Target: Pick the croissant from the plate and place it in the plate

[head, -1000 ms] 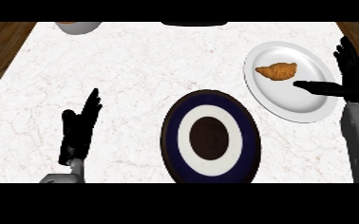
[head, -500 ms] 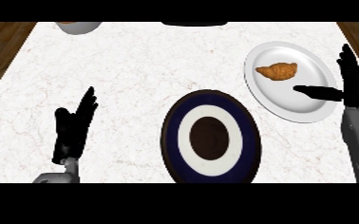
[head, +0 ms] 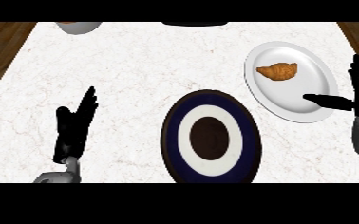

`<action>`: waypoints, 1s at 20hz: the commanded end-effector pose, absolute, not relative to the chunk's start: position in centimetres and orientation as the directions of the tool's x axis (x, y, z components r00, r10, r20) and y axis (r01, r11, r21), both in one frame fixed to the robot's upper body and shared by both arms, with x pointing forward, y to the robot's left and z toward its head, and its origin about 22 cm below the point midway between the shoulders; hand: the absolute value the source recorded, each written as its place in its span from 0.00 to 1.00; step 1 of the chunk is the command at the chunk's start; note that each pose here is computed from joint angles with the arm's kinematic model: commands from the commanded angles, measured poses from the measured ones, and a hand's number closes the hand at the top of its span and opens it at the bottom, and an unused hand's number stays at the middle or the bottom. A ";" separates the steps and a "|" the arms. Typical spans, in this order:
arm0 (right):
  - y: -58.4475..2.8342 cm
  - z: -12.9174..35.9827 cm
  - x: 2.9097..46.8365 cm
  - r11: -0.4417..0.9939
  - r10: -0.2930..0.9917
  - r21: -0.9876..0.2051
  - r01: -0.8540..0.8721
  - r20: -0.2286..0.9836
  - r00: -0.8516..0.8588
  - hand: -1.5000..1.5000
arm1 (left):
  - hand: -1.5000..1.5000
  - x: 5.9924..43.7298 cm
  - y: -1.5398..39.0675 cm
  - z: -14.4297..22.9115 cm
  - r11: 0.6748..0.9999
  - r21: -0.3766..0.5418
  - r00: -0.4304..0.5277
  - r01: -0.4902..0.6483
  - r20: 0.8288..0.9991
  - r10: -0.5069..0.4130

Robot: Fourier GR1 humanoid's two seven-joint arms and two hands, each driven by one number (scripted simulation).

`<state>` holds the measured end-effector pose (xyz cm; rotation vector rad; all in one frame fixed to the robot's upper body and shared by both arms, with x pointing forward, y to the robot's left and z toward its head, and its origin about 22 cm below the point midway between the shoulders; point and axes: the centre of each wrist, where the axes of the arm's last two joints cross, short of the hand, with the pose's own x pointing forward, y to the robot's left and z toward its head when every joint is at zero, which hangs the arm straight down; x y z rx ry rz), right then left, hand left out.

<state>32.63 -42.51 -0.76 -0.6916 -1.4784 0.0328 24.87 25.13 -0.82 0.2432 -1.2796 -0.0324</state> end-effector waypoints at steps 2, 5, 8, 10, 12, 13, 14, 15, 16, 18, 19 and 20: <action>-45.5 -0.9 31.0 0.775 0.434 -0.452 0.440 0.889 0.148 0.00 | 0.50 26.6 25.1 1.8 0.976 0.193 0.278 -0.104 0.948 -0.158; -45.2 0.0 30.9 0.780 0.422 -0.447 0.438 0.892 0.159 0.00 | 0.50 24.1 25.5 -0.8 0.974 0.199 0.275 -0.104 0.947 -0.164; -46.4 -0.3 30.7 0.764 0.440 -0.447 0.466 0.888 0.131 0.00 | 0.50 25.6 25.5 -0.7 0.976 0.190 0.272 -0.106 0.950 -0.156; -46.2 -1.2 29.6 0.757 0.433 -0.440 0.484 0.891 0.133 0.00 | 0.50 26.8 25.9 -1.9 0.970 0.212 0.286 -0.121 0.943 -0.170; -47.8 -1.6 28.3 0.756 0.426 -0.435 0.488 0.894 0.136 0.00 | 0.50 24.0 26.6 -3.1 0.975 0.194 0.266 -0.112 0.951 -0.158; -47.7 -1.9 27.8 0.747 0.418 -0.421 0.515 0.899 0.128 0.00 | 0.50 24.2 24.7 0.3 0.974 0.193 0.272 -0.116 0.950 -0.156; -49.0 -1.6 27.2 0.728 0.422 -0.436 0.529 0.893 0.155 0.00 | 0.50 25.4 24.9 -0.1 0.978 0.192 0.286 -0.087 0.945 -0.160; -48.6 -1.3 28.3 0.712 0.422 -0.453 0.536 0.887 0.188 0.00 | 0.50 24.3 25.3 -0.8 0.974 0.205 0.272 -0.096 0.947 -0.172; -49.6 -1.1 26.9 0.710 0.428 -0.451 0.541 0.886 0.177 0.00 | 0.50 25.9 24.4 0.6 0.976 0.187 0.278 -0.107 0.949 -0.151; -48.9 -2.1 26.7 0.690 0.431 -0.465 0.555 0.880 0.201 0.00 | 0.50 26.2 26.2 -0.7 0.971 0.207 0.281 -0.118 0.945 -0.167; -50.9 -0.3 26.9 0.694 0.417 -0.445 0.566 0.889 0.187 0.00 | 0.50 26.0 25.9 -0.7 0.971 0.206 0.270 -0.117 0.948 -0.169; -50.1 -2.3 25.4 0.698 0.435 -0.470 0.541 0.878 0.202 0.00 | 0.50 25.2 26.0 -1.2 0.974 0.193 0.292 -0.115 0.944 -0.152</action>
